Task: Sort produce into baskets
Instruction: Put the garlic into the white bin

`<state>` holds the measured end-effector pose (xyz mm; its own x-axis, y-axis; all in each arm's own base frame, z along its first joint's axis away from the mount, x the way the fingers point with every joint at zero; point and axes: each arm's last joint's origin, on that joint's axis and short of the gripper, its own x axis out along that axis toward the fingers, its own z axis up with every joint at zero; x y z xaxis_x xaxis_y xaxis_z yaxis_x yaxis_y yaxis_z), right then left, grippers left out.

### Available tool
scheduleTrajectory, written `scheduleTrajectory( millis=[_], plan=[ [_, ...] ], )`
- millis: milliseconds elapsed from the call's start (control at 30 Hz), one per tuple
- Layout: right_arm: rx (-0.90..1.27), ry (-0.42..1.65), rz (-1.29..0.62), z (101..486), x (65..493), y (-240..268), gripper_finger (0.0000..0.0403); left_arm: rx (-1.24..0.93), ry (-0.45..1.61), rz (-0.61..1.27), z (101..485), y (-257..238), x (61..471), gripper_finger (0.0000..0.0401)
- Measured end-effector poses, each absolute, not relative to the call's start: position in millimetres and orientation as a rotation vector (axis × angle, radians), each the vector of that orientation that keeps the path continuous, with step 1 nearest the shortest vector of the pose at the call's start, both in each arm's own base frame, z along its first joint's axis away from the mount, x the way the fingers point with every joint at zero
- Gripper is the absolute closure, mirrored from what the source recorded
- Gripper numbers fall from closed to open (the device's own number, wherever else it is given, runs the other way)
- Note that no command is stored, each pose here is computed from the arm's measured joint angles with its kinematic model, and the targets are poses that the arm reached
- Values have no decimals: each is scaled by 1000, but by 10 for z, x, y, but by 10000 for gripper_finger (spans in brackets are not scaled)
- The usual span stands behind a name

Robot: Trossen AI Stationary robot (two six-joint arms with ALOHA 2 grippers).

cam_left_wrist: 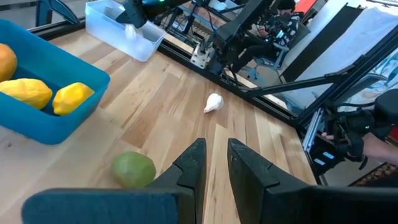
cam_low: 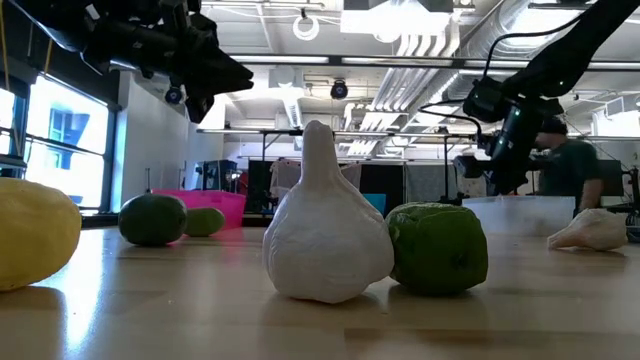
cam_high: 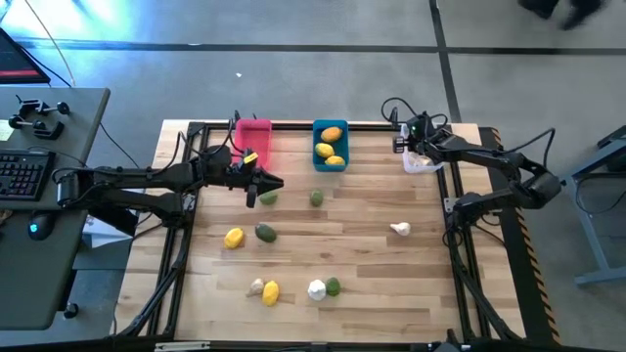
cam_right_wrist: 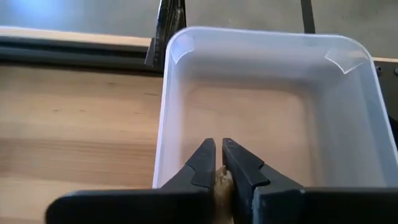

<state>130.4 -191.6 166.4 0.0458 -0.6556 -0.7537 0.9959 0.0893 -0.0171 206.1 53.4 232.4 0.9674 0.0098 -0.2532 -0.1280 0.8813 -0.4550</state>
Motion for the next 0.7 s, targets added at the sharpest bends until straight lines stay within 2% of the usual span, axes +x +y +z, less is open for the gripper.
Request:
scheduleTrajectory(
  millis=[267,467,600,700],
  plan=[
    [623,755,-1367,1652,1314,-1865,321,-490,250,59,2326,530,2060,351],
    [624,752,-1343,1839,1356,-1872,273,-492,252,36,2328,524,2060,351],
    [635,720,-1218,2005,1421,-1892,272,-458,259,33,2321,523,2058,351],
    [586,724,-1145,2093,1497,-1852,298,-445,270,38,2311,524,2056,351]
  ],
)
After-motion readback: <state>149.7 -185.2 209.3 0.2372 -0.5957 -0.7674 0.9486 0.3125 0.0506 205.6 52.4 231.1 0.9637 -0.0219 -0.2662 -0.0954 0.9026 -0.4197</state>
